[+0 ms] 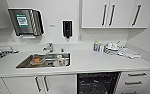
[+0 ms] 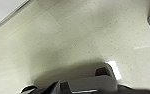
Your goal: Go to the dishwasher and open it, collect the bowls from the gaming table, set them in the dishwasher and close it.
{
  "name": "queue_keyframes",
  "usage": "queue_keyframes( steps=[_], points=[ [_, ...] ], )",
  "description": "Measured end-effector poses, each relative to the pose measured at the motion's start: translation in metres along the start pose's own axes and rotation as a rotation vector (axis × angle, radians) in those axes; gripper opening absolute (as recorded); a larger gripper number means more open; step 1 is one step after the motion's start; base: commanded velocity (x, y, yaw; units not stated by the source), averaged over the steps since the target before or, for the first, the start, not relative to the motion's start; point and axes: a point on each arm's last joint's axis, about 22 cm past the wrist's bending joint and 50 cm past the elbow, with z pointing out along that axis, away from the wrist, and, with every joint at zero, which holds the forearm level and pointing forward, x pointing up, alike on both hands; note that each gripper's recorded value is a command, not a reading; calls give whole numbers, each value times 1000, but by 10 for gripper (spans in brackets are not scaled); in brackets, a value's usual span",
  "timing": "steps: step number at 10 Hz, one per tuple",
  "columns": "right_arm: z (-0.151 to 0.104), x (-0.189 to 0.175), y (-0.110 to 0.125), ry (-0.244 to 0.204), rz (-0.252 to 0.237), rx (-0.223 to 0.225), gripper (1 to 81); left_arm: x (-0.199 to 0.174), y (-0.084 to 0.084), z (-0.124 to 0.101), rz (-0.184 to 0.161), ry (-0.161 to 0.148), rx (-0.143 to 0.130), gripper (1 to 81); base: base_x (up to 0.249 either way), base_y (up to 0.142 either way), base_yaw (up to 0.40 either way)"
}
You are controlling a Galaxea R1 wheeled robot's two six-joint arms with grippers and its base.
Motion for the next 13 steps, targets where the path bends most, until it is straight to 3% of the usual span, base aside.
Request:
queue_keyframes(
  steps=[2, 5, 7, 10, 13],
  points=[
    [11, -19, 19, -7, -74, -32, 811, -40, -28, 29, -61, -37, 38, 811, 0, 0, 0],
    [31, -49, 44, -16, -172, -89, 811, -112, -71, 71, -148, -85, 125, 811, 0, 0, 0],
    [43, -74, 50, -11, -247, -90, 811, -149, -72, 111, -190, -90, 141, 811, 0, 0, 0],
    [53, -146, 43, -17, -339, -13, 811, -226, -59, 150, -272, -136, 173, 811, 0, 0, 0],
    [55, -176, 40, -5, -395, 23, 811, -261, -80, 171, -313, -138, 270, 811, 0, 0, 0]
  ],
)
